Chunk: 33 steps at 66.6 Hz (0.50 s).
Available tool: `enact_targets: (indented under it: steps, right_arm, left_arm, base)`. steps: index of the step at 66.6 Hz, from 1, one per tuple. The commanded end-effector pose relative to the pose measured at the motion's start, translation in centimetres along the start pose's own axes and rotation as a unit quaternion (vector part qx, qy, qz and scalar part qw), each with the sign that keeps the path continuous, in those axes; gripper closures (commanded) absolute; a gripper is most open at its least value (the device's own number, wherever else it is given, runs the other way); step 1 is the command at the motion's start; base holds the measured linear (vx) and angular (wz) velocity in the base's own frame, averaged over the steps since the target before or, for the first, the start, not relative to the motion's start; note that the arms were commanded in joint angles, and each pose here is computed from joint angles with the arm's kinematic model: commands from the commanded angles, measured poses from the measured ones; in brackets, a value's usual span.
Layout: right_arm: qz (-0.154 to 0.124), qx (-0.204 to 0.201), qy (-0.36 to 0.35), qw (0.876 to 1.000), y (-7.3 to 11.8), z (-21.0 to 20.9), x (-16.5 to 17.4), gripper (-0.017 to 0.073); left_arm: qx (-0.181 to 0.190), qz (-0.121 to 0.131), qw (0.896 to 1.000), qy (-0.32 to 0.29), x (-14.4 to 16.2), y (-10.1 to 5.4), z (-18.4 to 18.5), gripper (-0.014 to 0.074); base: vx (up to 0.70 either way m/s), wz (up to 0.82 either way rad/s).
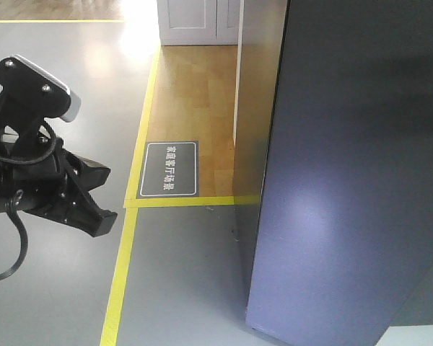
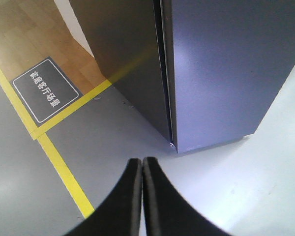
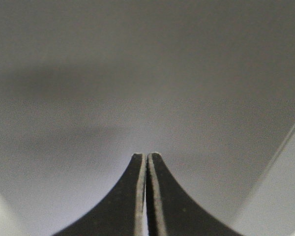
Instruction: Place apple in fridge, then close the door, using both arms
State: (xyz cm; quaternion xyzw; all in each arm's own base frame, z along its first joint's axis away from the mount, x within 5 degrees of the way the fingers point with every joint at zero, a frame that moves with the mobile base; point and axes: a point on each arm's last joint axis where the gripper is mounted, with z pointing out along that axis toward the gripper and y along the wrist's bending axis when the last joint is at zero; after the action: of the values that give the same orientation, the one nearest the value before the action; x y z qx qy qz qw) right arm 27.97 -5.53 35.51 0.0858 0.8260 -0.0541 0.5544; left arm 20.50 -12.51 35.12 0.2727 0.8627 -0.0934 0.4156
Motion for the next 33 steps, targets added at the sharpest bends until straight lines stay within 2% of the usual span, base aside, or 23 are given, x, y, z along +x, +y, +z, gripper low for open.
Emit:
enact_targets:
  steps: [1,16,33]
  right_arm:
    - [-0.001,0.002,-0.087,0.996,-0.2,0.0,-2.3,0.0562]
    - [-0.007,-0.001,-0.149,0.989,-0.2,2.2,-2.7,0.0562]
    - [-0.013,-0.001,-0.155,0.988,-0.1,5.6,-3.8,0.0562]
  left_arm:
    - [-0.003,-0.004,0.999,-0.052,-1.2,0.1,-1.2,0.06]
    - [-0.003,-0.004,0.999,-0.052,-1.2,0.1,-1.2,0.06]
    - [-0.003,-0.004,0.999,-0.052,-1.2,0.1,-1.2,0.06]
  base:
    - [0.0,0.0]
    - [0.0,0.0]
    - [0.0,0.0]
